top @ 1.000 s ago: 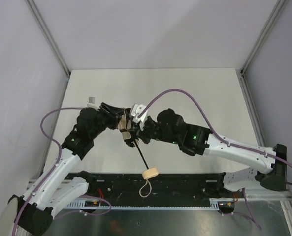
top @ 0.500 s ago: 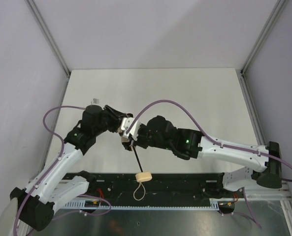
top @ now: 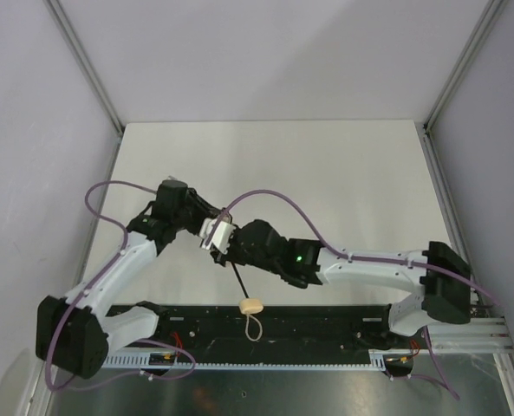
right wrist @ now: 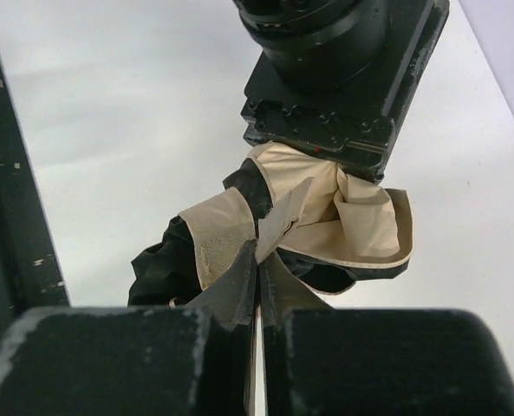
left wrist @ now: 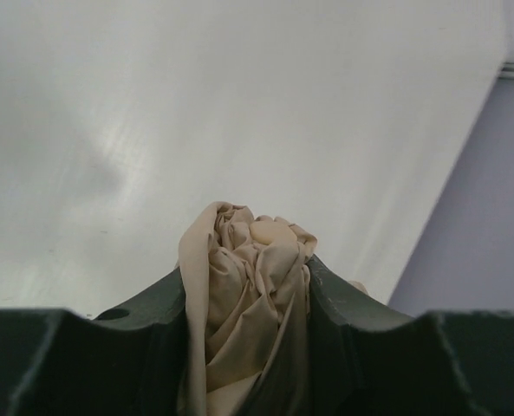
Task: Put away the umbrella
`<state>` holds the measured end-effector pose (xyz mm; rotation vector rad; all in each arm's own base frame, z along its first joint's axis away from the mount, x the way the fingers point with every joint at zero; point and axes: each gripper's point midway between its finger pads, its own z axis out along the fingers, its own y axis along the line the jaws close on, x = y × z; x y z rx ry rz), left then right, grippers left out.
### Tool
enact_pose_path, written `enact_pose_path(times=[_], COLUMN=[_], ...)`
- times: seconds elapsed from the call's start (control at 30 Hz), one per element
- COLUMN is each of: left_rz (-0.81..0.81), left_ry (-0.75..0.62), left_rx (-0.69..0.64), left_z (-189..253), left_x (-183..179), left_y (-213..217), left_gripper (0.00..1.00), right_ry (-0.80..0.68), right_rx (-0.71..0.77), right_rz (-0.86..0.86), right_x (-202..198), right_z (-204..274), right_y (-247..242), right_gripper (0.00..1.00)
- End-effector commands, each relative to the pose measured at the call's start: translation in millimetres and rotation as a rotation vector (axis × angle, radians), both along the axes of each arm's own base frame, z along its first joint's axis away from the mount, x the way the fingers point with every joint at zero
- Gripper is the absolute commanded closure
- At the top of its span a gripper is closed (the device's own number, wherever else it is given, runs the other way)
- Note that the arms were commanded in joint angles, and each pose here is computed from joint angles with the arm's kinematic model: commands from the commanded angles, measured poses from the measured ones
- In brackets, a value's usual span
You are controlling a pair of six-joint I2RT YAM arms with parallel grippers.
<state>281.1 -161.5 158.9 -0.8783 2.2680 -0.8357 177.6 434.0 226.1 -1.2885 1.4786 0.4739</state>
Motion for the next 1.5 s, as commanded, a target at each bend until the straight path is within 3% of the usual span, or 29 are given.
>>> enact_pose_path(times=[0.0,0.27,0.47,0.63,0.77,1.0,1.17,1.33,1.47], left_rz=[-0.079,-0.241,-0.313,-0.333,-0.254,-0.198,-0.175,-0.121,-0.109], left_ry=[-0.069,-0.056,-0.102,-0.072,-0.045,-0.046,-0.039,-0.034,-0.028], left_rx=[-0.037,0.097,0.173,0.176,0.175,0.140,0.106,0.117,0.103], left_z=[21,-9,-8,-23,-39,-46,-51,-58,-62], left_x=[18,26,36,36,36,47,52,52,54], left_y=[-10,-11,-7,-8,3,8,6,14,14], left_gripper=[1.00,1.00,1.00,1.00,1.00,1.00,1.00,1.00,1.00], right_ry=[-0.078,-0.149,-0.193,-0.125,-0.055,0.262,0.557,0.805,0.866], right_rx=[-0.097,-0.337,-0.452,-0.455,-0.436,-0.323,-0.145,0.078,0.179], right_rz=[-0.027,-0.057,-0.036,-0.041,-0.045,0.088,0.169,0.101,0.056], right_x=[6,1,-6,-6,-9,-38,-47,-36,-29], right_z=[-48,-140,-175,-191,-199,-198,-177,-139,-117], right_y=[12,14,10,9,9,18,33,46,51], right_gripper=[1.00,0.95,0.91,0.89,0.79,0.75,0.87,0.99,1.00])
